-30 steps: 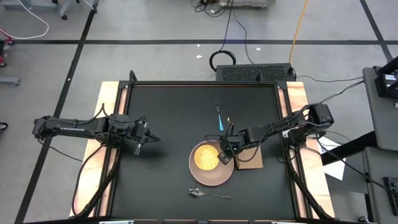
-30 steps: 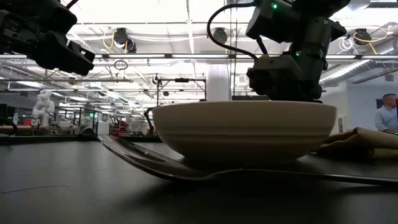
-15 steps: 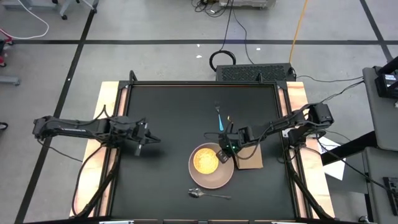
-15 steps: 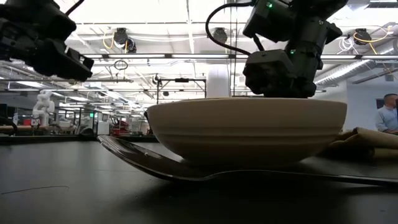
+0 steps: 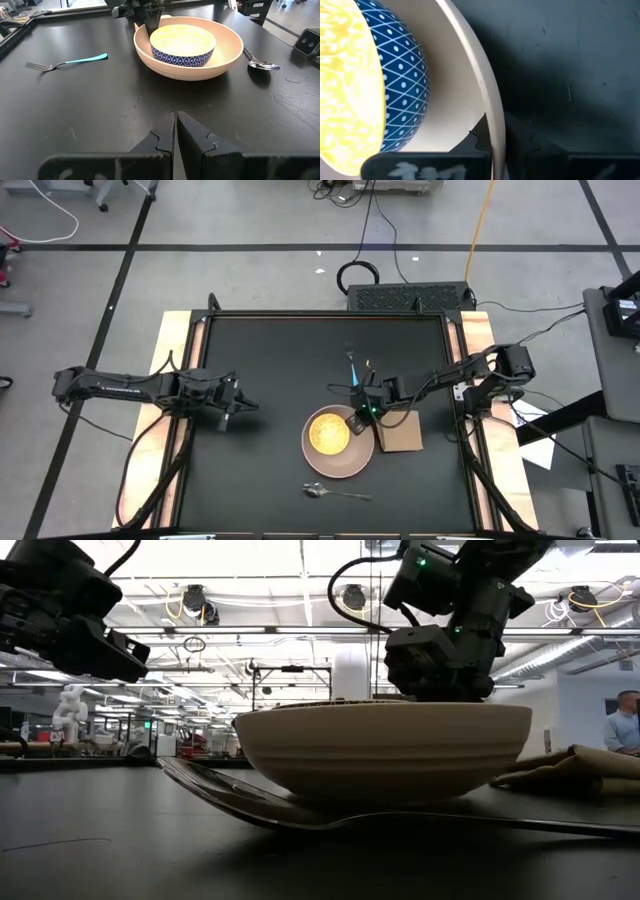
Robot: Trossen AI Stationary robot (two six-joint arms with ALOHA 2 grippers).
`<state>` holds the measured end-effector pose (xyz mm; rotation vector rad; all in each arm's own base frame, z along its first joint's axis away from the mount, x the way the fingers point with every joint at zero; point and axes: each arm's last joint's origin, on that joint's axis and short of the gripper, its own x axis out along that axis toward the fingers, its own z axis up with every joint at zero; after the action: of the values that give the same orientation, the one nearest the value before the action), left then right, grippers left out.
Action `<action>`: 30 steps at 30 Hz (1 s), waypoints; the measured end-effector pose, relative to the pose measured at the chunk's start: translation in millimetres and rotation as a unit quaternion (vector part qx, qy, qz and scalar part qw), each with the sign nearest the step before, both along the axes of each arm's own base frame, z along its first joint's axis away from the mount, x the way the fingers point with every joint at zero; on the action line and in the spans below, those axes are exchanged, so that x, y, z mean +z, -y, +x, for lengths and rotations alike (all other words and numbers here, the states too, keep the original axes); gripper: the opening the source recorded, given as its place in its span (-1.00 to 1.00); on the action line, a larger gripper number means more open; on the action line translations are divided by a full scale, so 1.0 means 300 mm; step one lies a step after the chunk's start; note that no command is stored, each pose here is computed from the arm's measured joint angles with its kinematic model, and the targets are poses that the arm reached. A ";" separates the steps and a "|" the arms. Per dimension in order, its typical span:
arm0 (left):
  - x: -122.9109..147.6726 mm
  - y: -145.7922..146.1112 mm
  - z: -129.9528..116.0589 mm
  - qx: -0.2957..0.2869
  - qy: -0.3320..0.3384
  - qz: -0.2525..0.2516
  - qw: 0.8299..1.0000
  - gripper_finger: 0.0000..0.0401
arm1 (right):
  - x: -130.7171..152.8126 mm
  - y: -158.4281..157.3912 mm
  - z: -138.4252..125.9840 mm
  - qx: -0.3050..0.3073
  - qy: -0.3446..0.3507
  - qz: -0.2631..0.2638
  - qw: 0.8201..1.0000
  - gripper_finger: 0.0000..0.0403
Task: Set table place
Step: Adjust the brown plate
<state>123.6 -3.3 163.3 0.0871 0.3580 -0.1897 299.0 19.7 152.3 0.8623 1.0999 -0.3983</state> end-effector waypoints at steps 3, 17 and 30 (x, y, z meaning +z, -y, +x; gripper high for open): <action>0.000 0.000 0.000 0.000 0.000 0.000 1.000 -0.87 | 0.001 0.012 0.004 -0.002 0.005 0.001 1.000 -0.94; -0.001 0.000 0.000 0.000 -0.001 0.000 1.000 -0.87 | 0.013 0.060 0.027 -0.013 0.045 0.025 0.999 -0.97; -0.004 0.002 -0.002 -0.012 -0.005 -0.004 1.000 -0.87 | 0.016 0.090 0.027 -0.020 0.043 0.051 0.998 -0.97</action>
<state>123.1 -4.0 162.3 0.0816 0.3663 -0.2147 307.2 -7.3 157.2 0.9846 1.0317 -0.3383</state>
